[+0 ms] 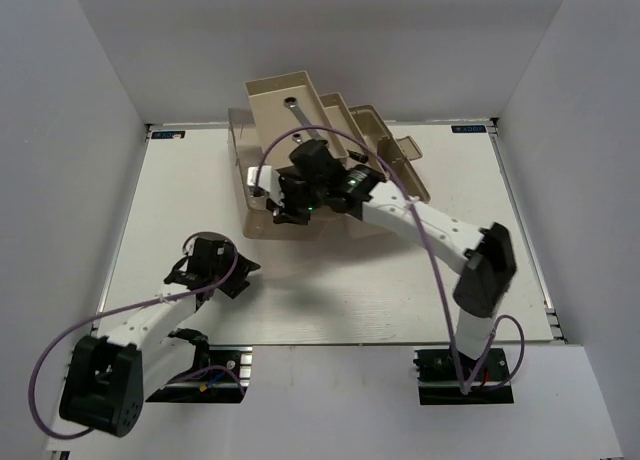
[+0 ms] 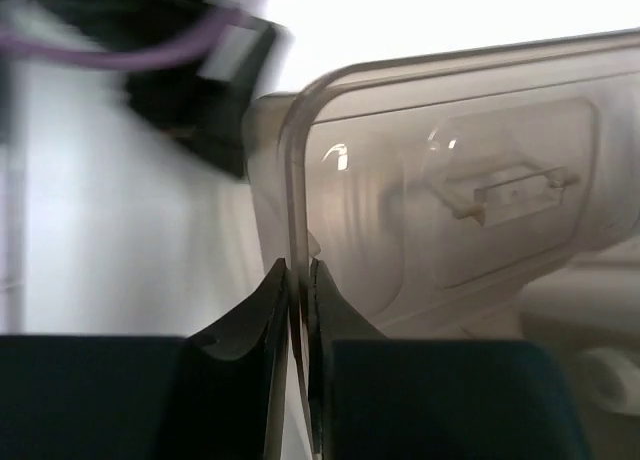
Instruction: Sort the tools into containers
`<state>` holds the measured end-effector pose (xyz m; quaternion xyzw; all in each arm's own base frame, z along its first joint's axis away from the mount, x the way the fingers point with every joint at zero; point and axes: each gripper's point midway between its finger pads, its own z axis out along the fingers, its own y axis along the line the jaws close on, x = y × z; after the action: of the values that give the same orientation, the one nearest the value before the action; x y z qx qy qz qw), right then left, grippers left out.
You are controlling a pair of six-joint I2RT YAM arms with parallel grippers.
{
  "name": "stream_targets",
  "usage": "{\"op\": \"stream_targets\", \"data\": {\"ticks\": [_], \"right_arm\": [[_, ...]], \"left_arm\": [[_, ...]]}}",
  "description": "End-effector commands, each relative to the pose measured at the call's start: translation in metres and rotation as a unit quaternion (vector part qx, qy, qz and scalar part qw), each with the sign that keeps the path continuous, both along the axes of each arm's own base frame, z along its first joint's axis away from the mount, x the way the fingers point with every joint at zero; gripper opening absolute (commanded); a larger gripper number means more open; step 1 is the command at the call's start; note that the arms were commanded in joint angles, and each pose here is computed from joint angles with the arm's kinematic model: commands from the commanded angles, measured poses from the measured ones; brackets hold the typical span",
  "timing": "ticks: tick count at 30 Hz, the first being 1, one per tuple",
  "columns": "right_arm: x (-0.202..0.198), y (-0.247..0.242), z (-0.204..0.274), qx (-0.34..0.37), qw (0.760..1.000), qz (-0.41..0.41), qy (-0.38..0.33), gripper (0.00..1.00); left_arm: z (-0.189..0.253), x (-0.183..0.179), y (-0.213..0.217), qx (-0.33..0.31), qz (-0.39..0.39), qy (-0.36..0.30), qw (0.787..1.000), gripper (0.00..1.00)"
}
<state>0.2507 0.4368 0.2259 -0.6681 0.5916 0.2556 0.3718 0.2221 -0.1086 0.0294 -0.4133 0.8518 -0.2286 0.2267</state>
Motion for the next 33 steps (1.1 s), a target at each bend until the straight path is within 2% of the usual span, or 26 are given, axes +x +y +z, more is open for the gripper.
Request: {"op": "stream_targets", "data": {"ticks": [1, 2, 5, 11, 14, 15, 18, 20, 24, 25, 27, 28, 29, 30, 31, 32, 33], "right_arm": [[-0.033, -0.009, 0.094, 0.141, 0.989, 0.043, -0.015, 0.0], [-0.049, -0.017, 0.077, 0.135, 0.988, 0.067, 0.011, 0.0], [-0.065, -0.026, 0.069, 0.132, 0.987, 0.089, 0.031, 0.0], [-0.062, -0.033, 0.046, 0.103, 0.992, 0.07, 0.034, 0.0], [-0.063, -0.033, 0.041, 0.082, 0.993, 0.07, 0.044, 0.48], [-0.064, -0.035, 0.052, 0.086, 0.992, 0.082, 0.034, 0.67], [-0.077, -0.043, 0.081, 0.107, 0.988, 0.11, 0.015, 0.72], [-0.081, -0.047, 0.094, 0.12, 0.985, 0.121, -0.006, 0.7], [-0.064, -0.067, 0.127, 0.143, 0.983, 0.062, -0.101, 0.56], [-0.039, -0.078, 0.142, 0.146, 0.978, -0.009, -0.149, 0.44], [-0.018, -0.089, 0.158, 0.156, 0.968, -0.069, -0.185, 0.3], [0.003, -0.108, 0.17, 0.149, 0.953, -0.136, -0.226, 0.18], [0.026, -0.126, 0.171, 0.136, 0.933, -0.208, -0.261, 0.13], [0.047, -0.147, 0.182, 0.133, 0.907, -0.274, -0.29, 0.09], [0.056, -0.161, 0.186, 0.127, 0.893, -0.305, -0.306, 0.07], [0.067, -0.178, 0.193, 0.124, 0.872, -0.349, -0.321, 0.07], [0.081, -0.204, 0.191, 0.102, 0.848, -0.403, -0.329, 0.07]], "left_arm": [[0.038, 0.052, -0.027, -0.07, -0.031, -0.107, 0.991, 0.65], [0.044, 0.065, -0.029, -0.072, -0.039, -0.125, 0.989, 0.65], [0.052, 0.097, -0.041, -0.066, -0.073, -0.127, 0.987, 0.66], [0.094, 0.143, -0.04, -0.048, -0.089, -0.167, 0.981, 0.66], [0.098, 0.152, -0.042, -0.049, -0.097, -0.162, 0.981, 0.66], [0.098, 0.152, -0.042, -0.049, -0.097, -0.162, 0.981, 0.66], [0.11, 0.159, -0.041, -0.05, -0.1, -0.177, 0.978, 0.66], [0.107, 0.164, -0.039, -0.048, -0.101, -0.167, 0.98, 0.66], [0.112, 0.178, -0.038, -0.048, -0.103, -0.172, 0.979, 0.66], [0.12, 0.184, -0.04, -0.048, -0.11, -0.182, 0.976, 0.66], [0.122, 0.19, -0.041, -0.044, -0.114, -0.177, 0.977, 0.66], [0.131, 0.202, -0.043, -0.039, -0.118, -0.189, 0.974, 0.66], [0.133, 0.206, -0.043, -0.039, -0.118, -0.186, 0.975, 0.66], [0.149, 0.217, -0.046, -0.039, -0.125, -0.203, 0.97, 0.66], [0.156, 0.222, -0.049, -0.04, -0.134, -0.211, 0.967, 0.66], [0.153, 0.229, -0.05, -0.04, -0.134, -0.206, 0.968, 0.66], [0.172, 0.239, -0.059, -0.038, -0.145, -0.225, 0.963, 0.66]]}}
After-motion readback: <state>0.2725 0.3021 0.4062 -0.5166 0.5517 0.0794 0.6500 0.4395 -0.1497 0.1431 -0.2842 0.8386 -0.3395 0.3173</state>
